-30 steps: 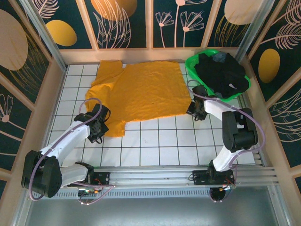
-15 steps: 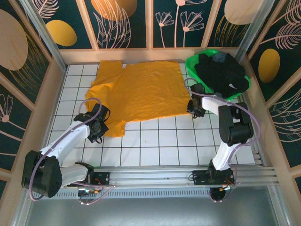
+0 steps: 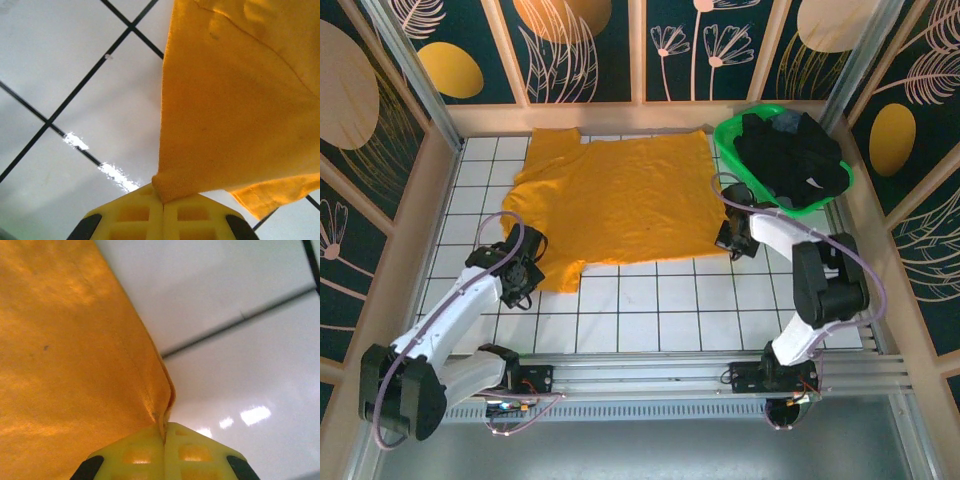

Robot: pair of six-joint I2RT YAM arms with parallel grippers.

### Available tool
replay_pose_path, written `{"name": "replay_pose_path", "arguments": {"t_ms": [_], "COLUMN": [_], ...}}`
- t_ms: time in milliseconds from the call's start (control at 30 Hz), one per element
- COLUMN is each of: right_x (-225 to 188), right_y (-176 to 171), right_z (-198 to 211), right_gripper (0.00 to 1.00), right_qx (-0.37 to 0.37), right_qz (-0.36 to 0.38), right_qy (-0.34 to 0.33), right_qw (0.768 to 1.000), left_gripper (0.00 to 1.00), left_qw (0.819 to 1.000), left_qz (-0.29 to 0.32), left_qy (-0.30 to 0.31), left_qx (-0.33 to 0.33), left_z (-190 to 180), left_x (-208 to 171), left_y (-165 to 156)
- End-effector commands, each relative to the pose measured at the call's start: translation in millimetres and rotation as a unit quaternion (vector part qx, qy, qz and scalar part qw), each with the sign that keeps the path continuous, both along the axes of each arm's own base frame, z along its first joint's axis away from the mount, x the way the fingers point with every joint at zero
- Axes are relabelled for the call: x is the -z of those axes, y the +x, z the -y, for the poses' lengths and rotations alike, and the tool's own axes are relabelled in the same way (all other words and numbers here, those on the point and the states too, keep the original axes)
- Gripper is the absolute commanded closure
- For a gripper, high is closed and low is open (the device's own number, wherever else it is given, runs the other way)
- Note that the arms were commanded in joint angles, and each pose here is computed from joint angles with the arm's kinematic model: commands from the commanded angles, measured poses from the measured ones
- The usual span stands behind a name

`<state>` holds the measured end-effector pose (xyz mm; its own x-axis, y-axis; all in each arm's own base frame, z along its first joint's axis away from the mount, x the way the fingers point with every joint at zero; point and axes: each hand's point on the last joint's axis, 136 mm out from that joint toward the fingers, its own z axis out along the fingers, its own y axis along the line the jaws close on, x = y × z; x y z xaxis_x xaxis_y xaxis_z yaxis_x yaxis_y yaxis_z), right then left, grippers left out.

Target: Fold and stack the t-shirts

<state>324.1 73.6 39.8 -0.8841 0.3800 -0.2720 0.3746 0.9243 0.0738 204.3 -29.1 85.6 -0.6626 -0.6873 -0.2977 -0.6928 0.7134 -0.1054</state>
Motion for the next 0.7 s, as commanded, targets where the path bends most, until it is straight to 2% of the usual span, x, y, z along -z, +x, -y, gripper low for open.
{"name": "replay_pose_path", "arguments": {"t_ms": [0,233,500,667], "right_x": [-5.0,-7.0,-23.2,-22.9], "right_y": [-52.3,-92.6,-117.9,-112.3], "right_z": [13.6,23.1,16.7,15.9], "right_gripper": [1.0,1.0,1.0,1.0], "right_qx": [0.027,0.024,0.028,0.035], "right_qz": [-0.06,-0.114,-0.131,-0.117], "right_qy": [-0.028,-0.025,0.012,0.02], "right_qw": [0.997,0.993,0.991,0.992], "left_gripper": [1.0,1.0,1.0,1.0], "left_qw": [0.999,0.998,0.996,0.999], "left_qz": [-0.03,-0.06,-0.077,-0.029], "left_qy": [0.013,-0.004,0.007,0.003], "left_qx": [-0.017,-0.01,-0.05,-0.039], "left_z": [-10.6,-6.5,-21.3,-16.4], "left_x": [3.0,15.2,3.4,-14.3], "left_y": [-22.4,-38.4,-71.7,-44.8]}}
